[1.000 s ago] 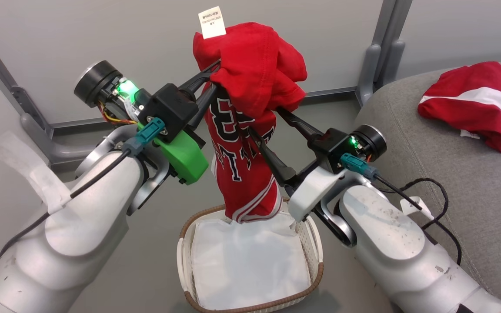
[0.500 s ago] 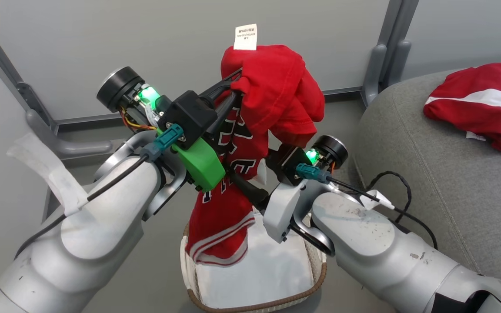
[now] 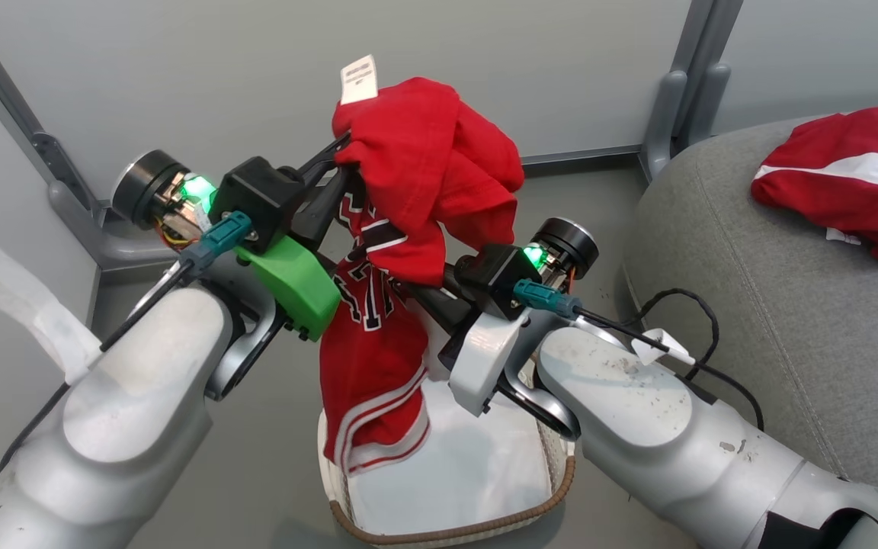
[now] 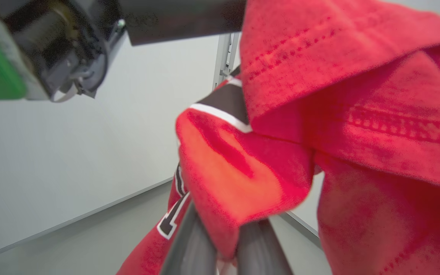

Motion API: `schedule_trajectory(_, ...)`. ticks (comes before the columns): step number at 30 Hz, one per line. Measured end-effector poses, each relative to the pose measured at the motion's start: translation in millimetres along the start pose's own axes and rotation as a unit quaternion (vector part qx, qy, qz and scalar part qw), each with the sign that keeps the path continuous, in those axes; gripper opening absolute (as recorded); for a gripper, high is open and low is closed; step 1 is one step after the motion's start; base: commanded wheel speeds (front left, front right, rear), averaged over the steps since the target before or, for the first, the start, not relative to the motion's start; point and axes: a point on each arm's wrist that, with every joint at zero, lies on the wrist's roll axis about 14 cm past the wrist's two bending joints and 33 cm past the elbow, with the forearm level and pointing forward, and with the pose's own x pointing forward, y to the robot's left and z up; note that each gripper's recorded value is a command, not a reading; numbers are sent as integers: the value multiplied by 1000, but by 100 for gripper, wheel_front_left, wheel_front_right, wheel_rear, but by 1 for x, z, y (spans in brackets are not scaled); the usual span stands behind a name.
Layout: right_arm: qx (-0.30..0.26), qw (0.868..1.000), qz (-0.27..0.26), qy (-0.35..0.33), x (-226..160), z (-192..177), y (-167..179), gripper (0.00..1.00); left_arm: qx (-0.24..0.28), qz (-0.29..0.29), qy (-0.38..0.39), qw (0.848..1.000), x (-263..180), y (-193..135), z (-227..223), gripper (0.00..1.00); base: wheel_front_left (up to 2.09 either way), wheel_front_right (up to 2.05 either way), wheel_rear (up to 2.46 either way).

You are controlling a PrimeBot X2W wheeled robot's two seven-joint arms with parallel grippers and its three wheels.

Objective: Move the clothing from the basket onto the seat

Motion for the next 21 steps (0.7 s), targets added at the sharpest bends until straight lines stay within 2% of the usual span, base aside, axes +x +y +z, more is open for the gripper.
schedule_trajectory(1,1,1000,-3,-2,-1,0,-2,0,-6,4,4,1000,-1,1,-4,36,0,0,0)
schedule_trajectory(2,1,1000,-7,-6,-1,2,-4,0,-15,9,8,1000,-2,4,-8,65,0,0,0)
schedule_trajectory(3,2,1000,-13,-10,-1,4,-7,0,-23,14,12,1000,-3,5,-13,100,0,0,0)
schedule_trajectory(11,-3,998,-57,-21,-12,6,-32,0,-87,47,32,995,-19,0,-56,100,0,0,0)
schedule_trajectory(21,-19,992,-121,-13,-39,-2,-71,0,-156,51,55,985,-44,-44,-98,100,0,0,0)
